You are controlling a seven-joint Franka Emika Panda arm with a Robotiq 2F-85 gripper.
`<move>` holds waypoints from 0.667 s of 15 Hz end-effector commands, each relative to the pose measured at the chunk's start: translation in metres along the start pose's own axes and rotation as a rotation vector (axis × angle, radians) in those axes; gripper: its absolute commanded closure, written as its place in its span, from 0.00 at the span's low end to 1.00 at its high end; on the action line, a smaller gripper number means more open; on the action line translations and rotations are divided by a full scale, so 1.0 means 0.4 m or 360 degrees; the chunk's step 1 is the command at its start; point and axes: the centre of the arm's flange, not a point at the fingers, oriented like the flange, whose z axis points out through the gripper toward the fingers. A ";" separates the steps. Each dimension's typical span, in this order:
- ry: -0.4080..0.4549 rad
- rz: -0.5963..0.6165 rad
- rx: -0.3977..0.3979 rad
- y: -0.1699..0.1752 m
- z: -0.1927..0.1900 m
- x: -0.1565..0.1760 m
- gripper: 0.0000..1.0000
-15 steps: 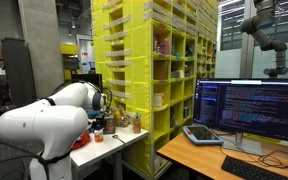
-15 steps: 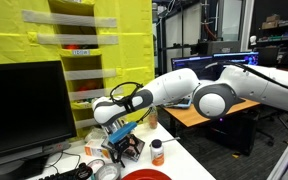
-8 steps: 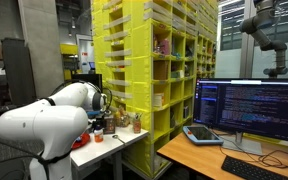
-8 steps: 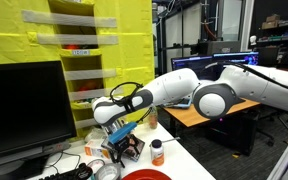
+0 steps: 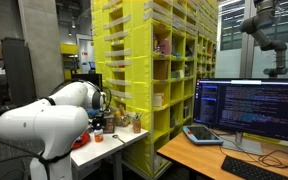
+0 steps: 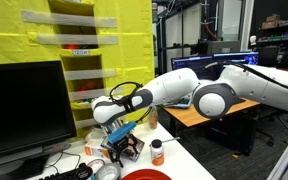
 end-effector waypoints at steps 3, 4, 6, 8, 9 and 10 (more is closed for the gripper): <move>0.0467 0.0041 0.0157 0.005 -0.138 -0.193 0.00; 0.0562 0.0054 0.0185 -0.005 -0.166 -0.206 0.00; 0.0757 0.0080 0.0229 -0.020 -0.206 -0.224 0.00; 0.0874 0.0092 0.0262 -0.028 -0.233 -0.226 0.00; 0.0909 0.0092 0.0279 -0.029 -0.242 -0.227 0.00; 0.0939 0.0084 0.0291 -0.026 -0.243 -0.224 0.00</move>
